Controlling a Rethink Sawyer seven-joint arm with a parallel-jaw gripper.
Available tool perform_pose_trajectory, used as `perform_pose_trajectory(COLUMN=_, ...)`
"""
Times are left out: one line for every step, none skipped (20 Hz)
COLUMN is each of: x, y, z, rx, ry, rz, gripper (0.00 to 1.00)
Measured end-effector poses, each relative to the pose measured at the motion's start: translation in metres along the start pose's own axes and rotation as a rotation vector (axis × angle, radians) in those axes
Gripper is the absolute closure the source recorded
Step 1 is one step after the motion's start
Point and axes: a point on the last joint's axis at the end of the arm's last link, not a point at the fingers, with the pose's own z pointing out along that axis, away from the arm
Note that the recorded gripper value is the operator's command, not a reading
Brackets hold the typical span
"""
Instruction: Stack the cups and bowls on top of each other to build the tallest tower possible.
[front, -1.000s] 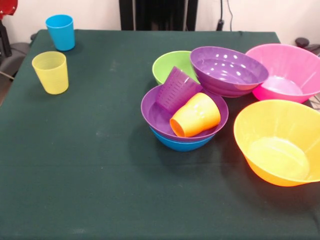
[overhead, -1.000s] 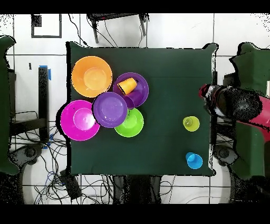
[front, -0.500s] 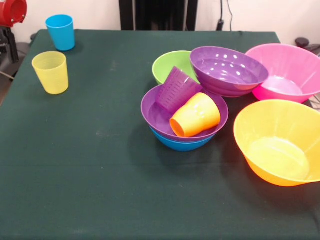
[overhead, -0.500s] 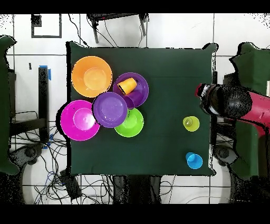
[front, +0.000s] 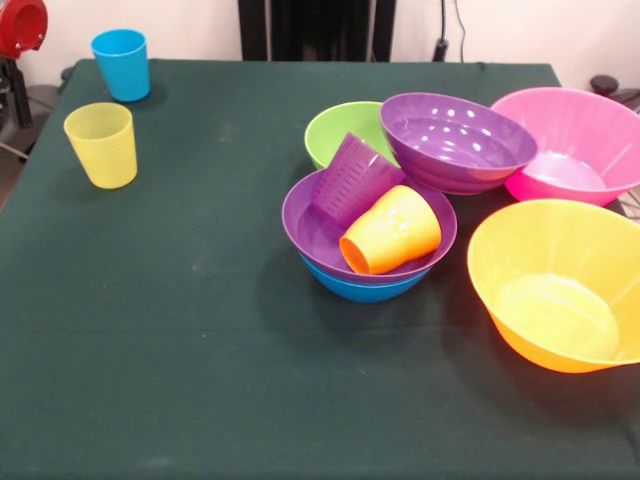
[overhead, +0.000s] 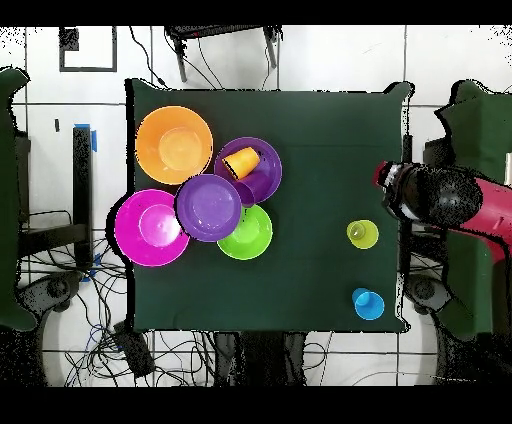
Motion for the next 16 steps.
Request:
perform_pose_trajectory(x=0.002, y=-0.003, z=0.003, rx=0.000, ry=0.005, rz=0.004, gripper=0.00)
perform_pose_trajectory(x=0.002, y=-0.003, z=0.004, rx=-0.001, ry=0.005, rz=0.004, gripper=0.00)
perform_pose_trajectory(x=0.002, y=-0.003, z=0.004, rx=-0.001, ry=0.006, rz=0.005, gripper=0.00)
perform_pose_trajectory(x=0.003, y=-0.004, z=0.006, rx=-0.001, ry=0.007, rz=0.006, gripper=0.00)
perform_pose_trajectory(x=0.004, y=-0.005, z=0.007, rx=0.000, ry=0.009, rz=0.005, gripper=0.00)
perform_pose_trajectory(x=0.004, y=-0.005, z=0.008, rx=0.000, ry=0.009, rz=0.005, gripper=0.00)
perform_pose_trajectory(x=0.005, y=-0.006, z=0.008, rx=0.002, ry=0.010, rz=0.004, gripper=0.00)
perform_pose_trajectory(x=0.005, y=-0.006, z=0.008, rx=0.004, ry=0.010, rz=0.004, gripper=0.00)
perform_pose_trajectory(x=0.005, y=-0.007, z=0.008, rx=0.006, ry=0.010, rz=0.003, gripper=0.00)
perform_pose_trajectory(x=0.006, y=-0.008, z=0.008, rx=0.009, ry=0.010, rz=0.002, gripper=0.00)
perform_pose_trajectory(x=0.006, y=-0.008, z=0.007, rx=0.010, ry=0.009, rz=0.002, gripper=0.00)
perform_pose_trajectory(x=0.006, y=-0.009, z=0.006, rx=0.013, ry=0.008, rz=0.001, gripper=0.00)
perform_pose_trajectory(x=0.006, y=-0.010, z=0.004, rx=0.017, ry=0.007, rz=-0.001, gripper=0.00)
perform_pose_trajectory(x=0.007, y=-0.010, z=0.003, rx=0.019, ry=0.006, rz=-0.002, gripper=0.00)
perform_pose_trajectory(x=0.008, y=-0.012, z=0.000, rx=0.029, ry=0.001, rz=-0.008, gripper=0.00)
perform_pose_trajectory(x=0.009, y=-0.012, z=-0.002, rx=0.035, ry=-0.002, rz=-0.013, gripper=0.00)
